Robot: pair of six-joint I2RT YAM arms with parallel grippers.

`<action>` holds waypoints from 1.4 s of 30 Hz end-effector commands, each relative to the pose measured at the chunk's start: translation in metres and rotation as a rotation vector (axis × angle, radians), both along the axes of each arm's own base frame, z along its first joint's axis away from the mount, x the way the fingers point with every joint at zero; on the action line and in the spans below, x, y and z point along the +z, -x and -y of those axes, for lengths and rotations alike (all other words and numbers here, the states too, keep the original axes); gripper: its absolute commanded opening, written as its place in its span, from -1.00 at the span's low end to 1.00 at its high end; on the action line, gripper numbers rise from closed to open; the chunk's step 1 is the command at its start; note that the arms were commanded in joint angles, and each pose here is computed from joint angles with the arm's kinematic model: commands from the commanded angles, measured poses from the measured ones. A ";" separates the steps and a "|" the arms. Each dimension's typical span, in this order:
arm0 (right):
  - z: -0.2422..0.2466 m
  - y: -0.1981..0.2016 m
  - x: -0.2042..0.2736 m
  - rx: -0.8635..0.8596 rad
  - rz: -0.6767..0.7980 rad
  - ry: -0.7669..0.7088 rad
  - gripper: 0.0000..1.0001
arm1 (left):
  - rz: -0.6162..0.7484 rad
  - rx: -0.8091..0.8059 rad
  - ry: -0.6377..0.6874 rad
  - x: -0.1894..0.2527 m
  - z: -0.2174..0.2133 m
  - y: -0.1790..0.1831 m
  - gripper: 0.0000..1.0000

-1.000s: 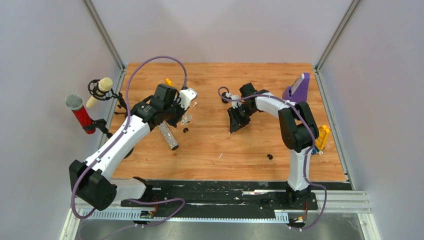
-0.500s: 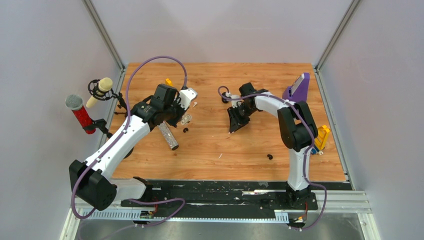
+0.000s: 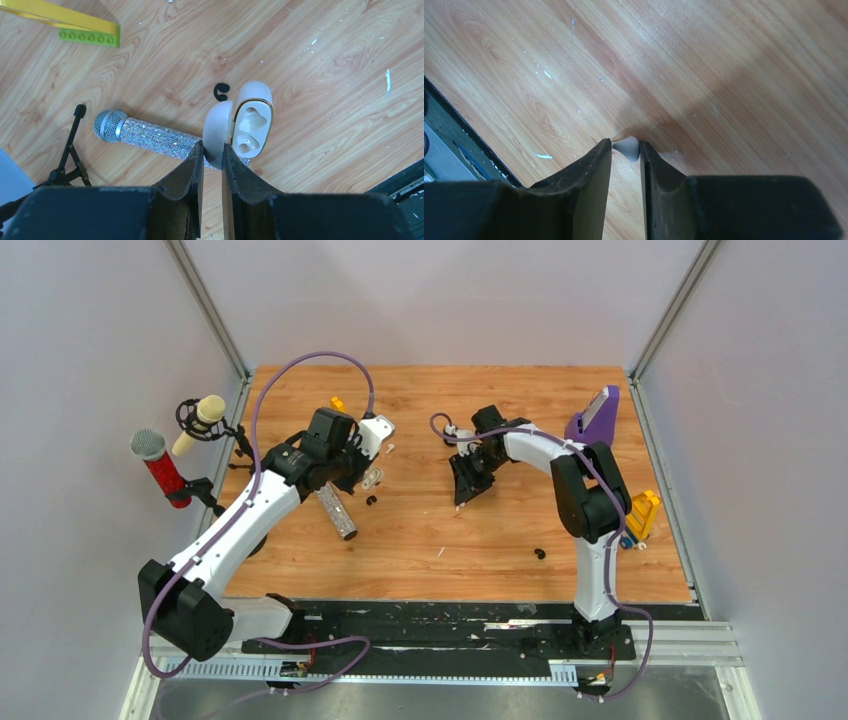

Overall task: Insert the wireless bluetooth earbuds into the charging case
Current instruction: Pick up the earbud from the center of the board.

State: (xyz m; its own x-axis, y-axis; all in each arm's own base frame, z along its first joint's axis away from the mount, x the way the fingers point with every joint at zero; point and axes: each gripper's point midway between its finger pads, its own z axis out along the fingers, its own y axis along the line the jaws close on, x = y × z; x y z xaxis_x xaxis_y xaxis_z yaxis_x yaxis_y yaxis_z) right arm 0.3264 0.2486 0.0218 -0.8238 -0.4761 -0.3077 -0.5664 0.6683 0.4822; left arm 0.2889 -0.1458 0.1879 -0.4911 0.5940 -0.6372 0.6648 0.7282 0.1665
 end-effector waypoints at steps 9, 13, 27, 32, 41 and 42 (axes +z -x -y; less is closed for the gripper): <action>0.007 0.006 -0.032 0.039 -0.002 0.080 -0.73 | 0.063 -0.003 0.039 0.016 0.002 -0.003 -0.65; -0.001 0.002 -0.012 0.060 0.034 0.017 -0.76 | 0.062 -0.003 0.040 0.016 0.003 -0.003 -0.65; -0.002 -0.021 0.090 0.102 0.361 -0.159 -0.77 | -0.042 -0.049 0.048 -0.002 0.024 -0.017 -0.71; -0.001 -0.019 0.092 0.108 0.375 -0.167 -0.82 | -0.084 -0.091 0.084 0.001 0.039 -0.020 -0.72; -0.005 -0.026 0.137 0.117 0.539 -0.236 -0.81 | -0.197 -0.098 0.139 -0.012 0.063 -0.030 -0.75; -0.005 -0.026 0.147 0.116 0.575 -0.248 -0.81 | -0.229 -0.093 0.136 -0.019 0.066 -0.030 -0.76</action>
State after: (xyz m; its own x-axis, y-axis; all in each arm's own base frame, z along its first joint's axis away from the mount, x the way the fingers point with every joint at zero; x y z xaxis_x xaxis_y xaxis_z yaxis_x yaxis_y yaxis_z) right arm 0.3403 0.2469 0.1105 -0.6103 -0.4695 -0.6381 -0.7694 0.5429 0.3365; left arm 0.3173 -0.1952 0.1738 -0.5309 0.5888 -0.6094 0.7419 0.6705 0.0015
